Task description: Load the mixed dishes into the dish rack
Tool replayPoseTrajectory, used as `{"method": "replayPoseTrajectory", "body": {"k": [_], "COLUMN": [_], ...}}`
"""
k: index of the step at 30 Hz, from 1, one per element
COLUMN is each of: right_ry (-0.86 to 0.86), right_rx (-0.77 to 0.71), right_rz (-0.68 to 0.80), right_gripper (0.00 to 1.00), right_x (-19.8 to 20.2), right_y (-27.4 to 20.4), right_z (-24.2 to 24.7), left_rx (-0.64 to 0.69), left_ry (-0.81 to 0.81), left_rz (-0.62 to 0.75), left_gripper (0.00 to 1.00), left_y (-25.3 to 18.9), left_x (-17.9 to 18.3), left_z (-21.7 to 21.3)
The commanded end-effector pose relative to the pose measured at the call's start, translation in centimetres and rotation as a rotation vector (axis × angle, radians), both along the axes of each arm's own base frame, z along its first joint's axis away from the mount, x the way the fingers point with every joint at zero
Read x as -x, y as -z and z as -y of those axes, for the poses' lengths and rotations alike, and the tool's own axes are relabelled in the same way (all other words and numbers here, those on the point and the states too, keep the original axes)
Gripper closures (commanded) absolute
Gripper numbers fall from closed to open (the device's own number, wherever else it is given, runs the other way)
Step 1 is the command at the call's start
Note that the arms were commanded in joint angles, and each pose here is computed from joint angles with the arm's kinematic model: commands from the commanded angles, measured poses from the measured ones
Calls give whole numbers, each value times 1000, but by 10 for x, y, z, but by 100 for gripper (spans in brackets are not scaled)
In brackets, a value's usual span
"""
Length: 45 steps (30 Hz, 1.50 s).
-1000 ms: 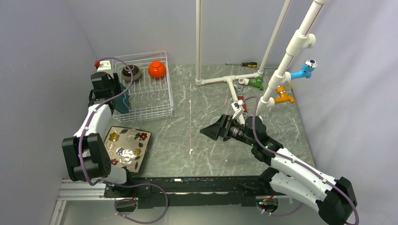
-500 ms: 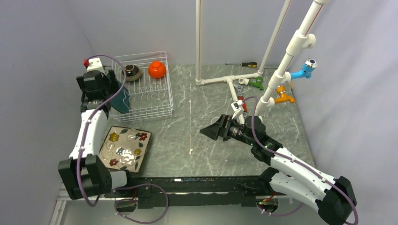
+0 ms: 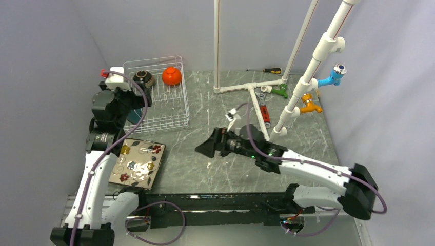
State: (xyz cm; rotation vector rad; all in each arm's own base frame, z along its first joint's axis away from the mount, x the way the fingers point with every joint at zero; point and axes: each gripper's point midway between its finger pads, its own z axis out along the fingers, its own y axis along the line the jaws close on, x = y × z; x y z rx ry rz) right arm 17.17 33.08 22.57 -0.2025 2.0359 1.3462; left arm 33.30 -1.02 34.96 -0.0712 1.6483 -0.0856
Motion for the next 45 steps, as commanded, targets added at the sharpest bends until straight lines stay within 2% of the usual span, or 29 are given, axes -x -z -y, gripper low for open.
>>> {"method": "replayPoseTrajectory", "body": {"k": [1,4,8,11,14,27,45], "right_ry": [-5,-32,-49,-51,-33,72,78], "right_rx": [-34,-8,-26,-58,-103,-185,-281], "right_rz": [-5,-89,-227,-264,-270,-299,-383], "right_gripper": [4,7,17,25,26,26,46], "right_x": [-5,-7,-7,-13,-22,-64,-85], "right_y": [-7,23,61,81,94,141,173], "right_z": [-47,-83,-123,-147,-164,-200,-225], "left_rx": [-49,-97,-145,-129,-121,-121,-130], "left_ry": [171,190,209,217,266,318,312], "left_rz": [49,72,90,99,109,165,187], "left_gripper": [3,3,3,2,3,3,3], "left_y": [-15,-19,-1,11,9,-8,-14], "left_x": [-5,-3,6,14,23,50,60], "left_z": [42,50,57,61,75,96,97]}}
